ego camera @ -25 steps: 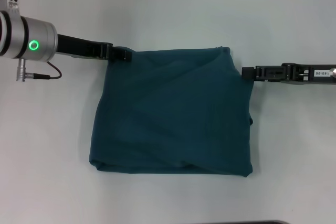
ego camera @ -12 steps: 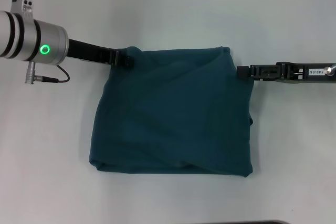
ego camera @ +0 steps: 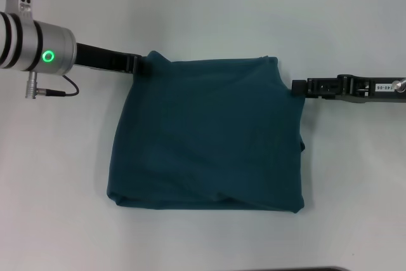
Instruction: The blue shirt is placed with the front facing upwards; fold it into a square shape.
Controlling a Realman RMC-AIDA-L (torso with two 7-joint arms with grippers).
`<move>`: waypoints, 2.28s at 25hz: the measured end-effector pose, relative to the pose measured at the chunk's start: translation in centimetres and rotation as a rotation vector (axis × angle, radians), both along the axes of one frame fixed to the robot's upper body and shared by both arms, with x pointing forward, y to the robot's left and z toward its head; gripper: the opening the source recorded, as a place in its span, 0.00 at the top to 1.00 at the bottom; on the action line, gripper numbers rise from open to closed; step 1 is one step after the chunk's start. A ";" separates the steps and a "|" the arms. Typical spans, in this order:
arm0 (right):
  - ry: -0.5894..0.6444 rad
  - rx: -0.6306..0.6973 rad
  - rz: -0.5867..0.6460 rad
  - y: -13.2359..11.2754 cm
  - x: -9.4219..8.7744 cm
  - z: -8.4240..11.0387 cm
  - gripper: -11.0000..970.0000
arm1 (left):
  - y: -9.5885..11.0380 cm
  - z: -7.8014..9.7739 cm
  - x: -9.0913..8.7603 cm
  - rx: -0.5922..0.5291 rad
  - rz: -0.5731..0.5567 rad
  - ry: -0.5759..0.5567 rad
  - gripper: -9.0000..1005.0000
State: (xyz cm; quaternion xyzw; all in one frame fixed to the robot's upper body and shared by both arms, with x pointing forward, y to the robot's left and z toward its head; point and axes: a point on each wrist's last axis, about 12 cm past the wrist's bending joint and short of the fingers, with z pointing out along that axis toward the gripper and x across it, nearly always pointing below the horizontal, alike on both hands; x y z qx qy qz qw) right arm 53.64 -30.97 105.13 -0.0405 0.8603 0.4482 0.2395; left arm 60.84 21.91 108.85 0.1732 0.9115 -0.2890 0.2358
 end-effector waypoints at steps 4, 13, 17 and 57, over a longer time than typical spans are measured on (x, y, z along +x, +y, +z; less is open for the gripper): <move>0.020 -0.007 -0.002 0.3 0.2 -0.1 0.32 | 0.3 0.0 0.0 -0.001 0.009 0.000 0.97; 0.031 0.011 -0.002 1.5 0.8 -0.2 0.32 | 0.5 0.1 0.1 0.005 0.003 -0.002 0.97; 0.035 0.028 0.009 2.2 1.1 -0.2 0.33 | 0.7 0.1 0.1 0.009 0.007 -0.007 0.97; -0.038 -0.033 -0.022 5.1 4.4 0.5 0.45 | 0.7 0.2 0.2 0.020 -0.006 -0.014 0.96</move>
